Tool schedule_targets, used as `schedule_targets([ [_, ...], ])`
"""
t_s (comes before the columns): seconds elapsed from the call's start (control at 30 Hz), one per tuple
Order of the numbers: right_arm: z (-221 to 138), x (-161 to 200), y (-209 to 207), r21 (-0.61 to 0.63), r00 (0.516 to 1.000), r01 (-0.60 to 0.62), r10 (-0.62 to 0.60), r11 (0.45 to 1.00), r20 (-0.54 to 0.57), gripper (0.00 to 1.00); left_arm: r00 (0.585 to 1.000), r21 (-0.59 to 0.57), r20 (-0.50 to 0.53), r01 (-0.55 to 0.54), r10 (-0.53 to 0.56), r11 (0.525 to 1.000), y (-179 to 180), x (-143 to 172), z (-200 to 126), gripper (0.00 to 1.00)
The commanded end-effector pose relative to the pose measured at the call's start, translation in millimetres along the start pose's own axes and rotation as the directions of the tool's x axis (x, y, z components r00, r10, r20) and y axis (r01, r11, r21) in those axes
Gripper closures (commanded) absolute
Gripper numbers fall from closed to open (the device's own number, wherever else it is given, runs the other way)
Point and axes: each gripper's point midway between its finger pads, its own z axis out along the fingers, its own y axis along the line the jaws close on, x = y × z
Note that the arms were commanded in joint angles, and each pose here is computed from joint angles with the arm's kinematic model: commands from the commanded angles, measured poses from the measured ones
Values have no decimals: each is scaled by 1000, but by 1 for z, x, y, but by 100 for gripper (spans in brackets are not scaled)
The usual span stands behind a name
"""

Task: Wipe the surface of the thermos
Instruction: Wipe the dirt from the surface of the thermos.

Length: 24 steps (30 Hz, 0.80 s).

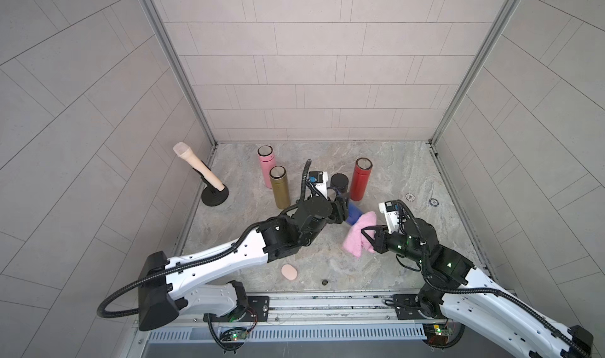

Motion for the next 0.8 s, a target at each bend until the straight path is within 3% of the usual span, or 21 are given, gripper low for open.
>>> schedule_targets([
  [0.0, -8, -7, -34, 125, 998, -53, 47, 991, 49, 100, 982, 181, 113, 127, -149, 975, -39, -52, -32, 100],
  [0.17, -1, -8, -49, 73, 980, -193, 189, 978, 65, 100, 977, 192, 142, 131, -160, 973, -35, -60, -40, 100],
  [0.43, -10, -49, 10, -205, 971, -173, 202, 963, 129, 100, 977, 190, 135, 139, -166, 972, -33, -50, -23, 100],
  [0.77, -54, -63, 28, -165, 977, -105, 133, 981, 167, 100, 979, 127, 127, 146, -162, 981, -9, -35, -20, 100],
])
